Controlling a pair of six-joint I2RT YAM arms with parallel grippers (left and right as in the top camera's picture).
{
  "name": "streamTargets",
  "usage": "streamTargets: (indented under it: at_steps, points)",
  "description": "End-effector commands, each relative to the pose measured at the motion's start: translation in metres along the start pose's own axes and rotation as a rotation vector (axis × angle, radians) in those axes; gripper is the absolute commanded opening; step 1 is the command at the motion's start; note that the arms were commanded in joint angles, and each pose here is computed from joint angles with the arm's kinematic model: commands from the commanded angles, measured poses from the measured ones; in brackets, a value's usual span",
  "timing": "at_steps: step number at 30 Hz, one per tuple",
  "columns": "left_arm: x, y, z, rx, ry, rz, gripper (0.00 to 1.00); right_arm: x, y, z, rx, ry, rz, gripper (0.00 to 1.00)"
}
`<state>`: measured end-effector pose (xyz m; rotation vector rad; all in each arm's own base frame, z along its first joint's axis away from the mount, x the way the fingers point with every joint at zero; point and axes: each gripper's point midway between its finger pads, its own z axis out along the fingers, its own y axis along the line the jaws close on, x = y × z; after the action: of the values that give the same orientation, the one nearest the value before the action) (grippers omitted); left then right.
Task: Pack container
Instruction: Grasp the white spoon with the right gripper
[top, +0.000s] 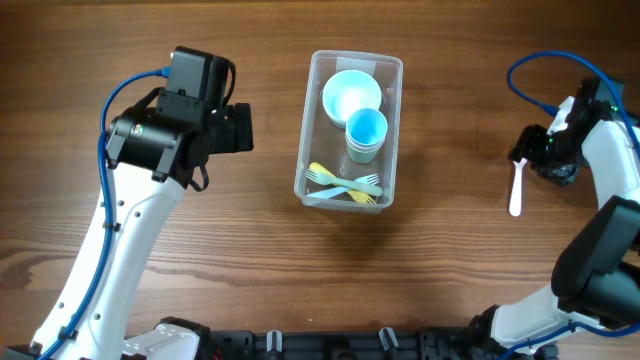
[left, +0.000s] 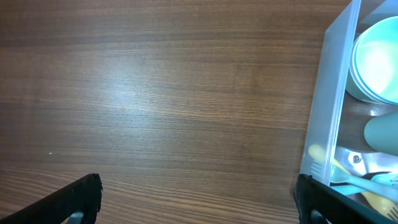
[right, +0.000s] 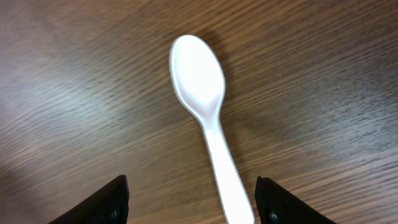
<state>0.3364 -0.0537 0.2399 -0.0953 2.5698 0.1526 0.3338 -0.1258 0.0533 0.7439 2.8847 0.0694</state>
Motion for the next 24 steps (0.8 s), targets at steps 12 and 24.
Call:
streamTargets:
  at_steps: [12,24]
  points:
    - [0.001,0.001,0.002,-0.003,0.007,-0.022,1.0,0.014,-0.017,0.056,0.085,0.119,0.047,0.46]
    - [0.001,0.001,0.002,-0.003,0.007,-0.022,1.0,0.018,0.004,0.04,-0.007,0.094,0.061,0.06]
